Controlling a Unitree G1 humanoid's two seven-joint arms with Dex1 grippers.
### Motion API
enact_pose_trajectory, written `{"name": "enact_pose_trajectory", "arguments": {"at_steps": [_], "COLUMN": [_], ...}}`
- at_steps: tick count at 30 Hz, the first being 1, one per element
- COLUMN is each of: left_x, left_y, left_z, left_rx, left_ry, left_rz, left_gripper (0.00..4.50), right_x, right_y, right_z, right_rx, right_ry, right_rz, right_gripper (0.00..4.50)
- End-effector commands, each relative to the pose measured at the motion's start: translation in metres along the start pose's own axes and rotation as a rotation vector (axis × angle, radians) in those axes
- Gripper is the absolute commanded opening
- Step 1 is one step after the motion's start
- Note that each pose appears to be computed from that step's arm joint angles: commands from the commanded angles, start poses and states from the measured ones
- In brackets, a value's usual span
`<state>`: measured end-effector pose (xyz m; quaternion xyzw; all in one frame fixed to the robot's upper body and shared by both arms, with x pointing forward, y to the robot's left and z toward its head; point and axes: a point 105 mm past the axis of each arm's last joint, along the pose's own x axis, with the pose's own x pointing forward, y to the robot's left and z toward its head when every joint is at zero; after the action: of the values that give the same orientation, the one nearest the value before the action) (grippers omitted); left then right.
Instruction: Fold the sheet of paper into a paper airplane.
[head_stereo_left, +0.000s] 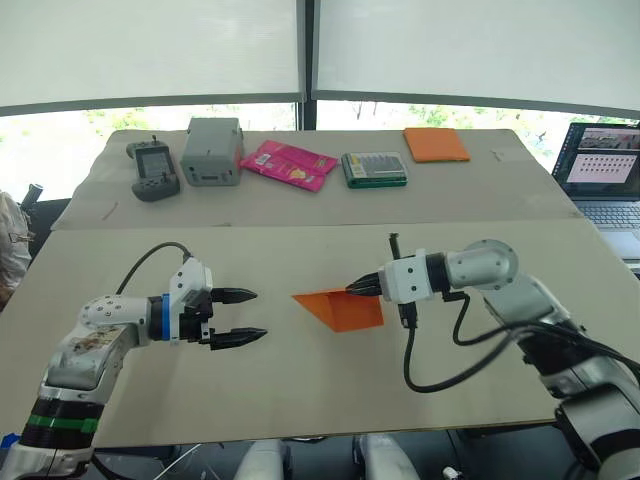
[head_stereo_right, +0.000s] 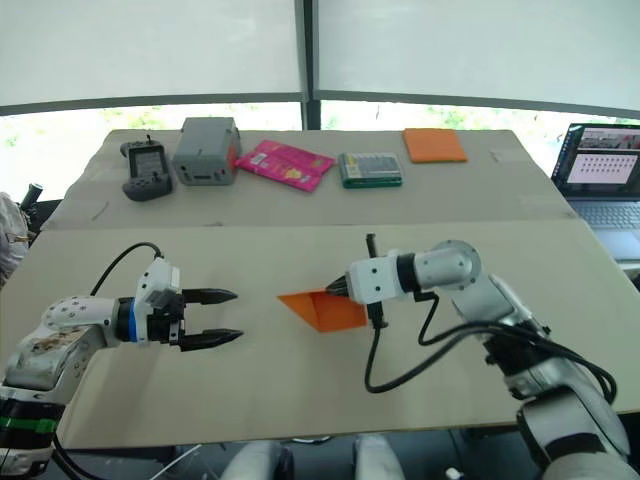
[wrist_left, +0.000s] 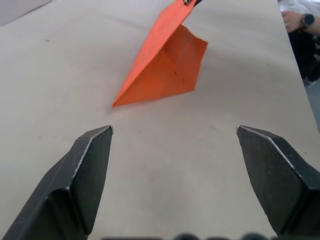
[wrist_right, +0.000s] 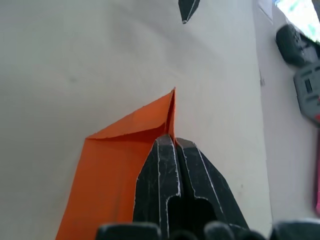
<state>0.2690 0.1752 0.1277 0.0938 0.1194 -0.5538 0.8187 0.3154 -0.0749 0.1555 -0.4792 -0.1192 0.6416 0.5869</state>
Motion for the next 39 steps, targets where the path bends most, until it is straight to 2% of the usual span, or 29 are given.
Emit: {"name": "enact_pose_trajectory", "arguments": {"at_steps": [1,10,13,17,21,24,33,36,39], "left_x": [-0.001,0.009,0.016,0.023,0.029,0.032,0.042,0.047,0.054], "left_y": [-0.007,-0.004,0.000,0.010,0.014,0.016,0.010,0.006,0.002], "left_z": [0.010,0.011,0.012,0.015,0.016,0.017,0.022,0.023,0.020], "left_rx": [0.023,0.031,0.048,0.065,0.082,0.087,0.087,0.042,0.025], "left_ry": [-0.025,-0.018,-0.010,-0.013,-0.008,-0.011,-0.058,-0.080,-0.069], "left_rz": [0.014,0.010,-0.002,-0.018,-0.046,-0.060,-0.110,-0.128,-0.126], "left_gripper": [4.20,4.20,4.20,4.20,4.20,4.20,4.20,3.36,2.40], "right_x": [0.003,0.004,0.002,-0.003,-0.008,-0.017,-0.043,-0.047,-0.046], "right_y": [0.009,0.022,0.023,0.010,0.006,-0.009,-0.054,-0.059,-0.060], "right_z": [-0.002,-0.022,-0.024,-0.016,-0.009,0.002,0.043,0.044,0.027], "right_rx": [-0.140,-0.141,-0.118,-0.114,-0.138,-0.109,0.128,0.164,0.198], "right_ry": [-0.038,-0.022,-0.015,-0.034,-0.016,-0.037,-0.175,-0.170,-0.066], "right_rz": [0.073,0.068,0.046,-0.025,-0.031,-0.100,-0.309,-0.346,-0.368], "right_gripper": [0.04,0.04,0.88,2.23,2.23,2.23,2.23,2.28,2.28]}}
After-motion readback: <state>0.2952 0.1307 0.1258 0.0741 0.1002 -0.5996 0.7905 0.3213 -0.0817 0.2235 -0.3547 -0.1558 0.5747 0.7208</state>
